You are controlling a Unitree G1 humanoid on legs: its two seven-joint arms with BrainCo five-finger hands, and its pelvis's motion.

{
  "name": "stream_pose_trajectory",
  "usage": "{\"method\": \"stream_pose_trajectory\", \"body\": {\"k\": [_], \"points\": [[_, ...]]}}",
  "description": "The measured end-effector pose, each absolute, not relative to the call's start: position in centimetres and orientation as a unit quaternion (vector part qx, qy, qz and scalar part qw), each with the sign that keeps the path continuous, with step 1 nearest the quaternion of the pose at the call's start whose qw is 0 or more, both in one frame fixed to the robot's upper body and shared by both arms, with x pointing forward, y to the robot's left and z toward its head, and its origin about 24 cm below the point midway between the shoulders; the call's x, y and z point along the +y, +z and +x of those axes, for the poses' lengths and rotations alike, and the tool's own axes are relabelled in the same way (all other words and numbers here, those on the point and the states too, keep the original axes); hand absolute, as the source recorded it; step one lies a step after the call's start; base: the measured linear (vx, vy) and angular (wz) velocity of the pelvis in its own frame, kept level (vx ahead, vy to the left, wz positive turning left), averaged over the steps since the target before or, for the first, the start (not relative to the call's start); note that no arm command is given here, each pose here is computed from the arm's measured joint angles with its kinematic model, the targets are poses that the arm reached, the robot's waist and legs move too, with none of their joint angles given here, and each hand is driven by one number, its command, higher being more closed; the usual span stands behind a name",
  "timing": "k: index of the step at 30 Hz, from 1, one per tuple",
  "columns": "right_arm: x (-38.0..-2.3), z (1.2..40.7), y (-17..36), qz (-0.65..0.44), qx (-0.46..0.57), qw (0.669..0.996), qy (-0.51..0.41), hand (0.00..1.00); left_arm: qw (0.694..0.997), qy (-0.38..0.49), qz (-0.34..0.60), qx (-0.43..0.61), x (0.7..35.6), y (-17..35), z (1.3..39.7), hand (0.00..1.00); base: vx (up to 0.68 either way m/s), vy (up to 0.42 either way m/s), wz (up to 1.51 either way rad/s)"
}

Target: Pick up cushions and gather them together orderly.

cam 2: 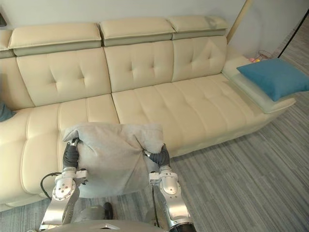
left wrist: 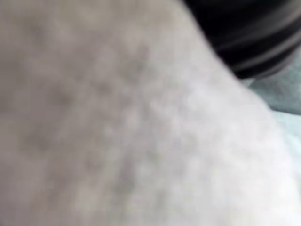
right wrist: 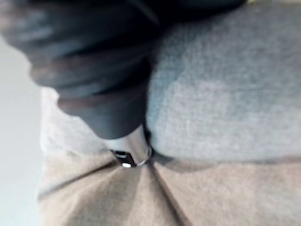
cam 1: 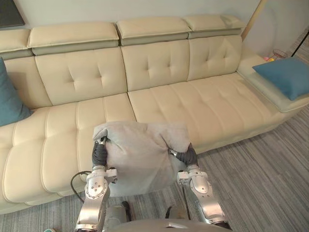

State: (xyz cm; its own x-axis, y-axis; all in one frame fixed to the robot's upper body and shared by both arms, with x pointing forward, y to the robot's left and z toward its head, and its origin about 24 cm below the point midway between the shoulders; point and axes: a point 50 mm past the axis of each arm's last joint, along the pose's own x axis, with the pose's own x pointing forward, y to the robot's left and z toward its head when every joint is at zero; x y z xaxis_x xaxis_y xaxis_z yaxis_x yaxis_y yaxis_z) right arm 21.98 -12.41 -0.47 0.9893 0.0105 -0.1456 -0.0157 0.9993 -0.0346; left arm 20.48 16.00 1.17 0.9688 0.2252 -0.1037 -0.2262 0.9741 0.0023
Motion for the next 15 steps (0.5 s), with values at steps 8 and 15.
{"method": "stream_pose_trajectory", "body": {"k": [8,15], "points": [[-13.7,23.4,1.0,-0.050,0.037,0.998,0.009,1.00,0.996,0.081,0.014,0.019,15.1,2.3,23.0,1.00,0.14,-0.070,0.53],[-15.1,23.2,1.8,-0.057,0.023,0.998,-0.004,1.00,0.997,0.071,-0.015,0.026,13.7,2.1,22.8,1.00,0.27,-0.194,0.31]]}}
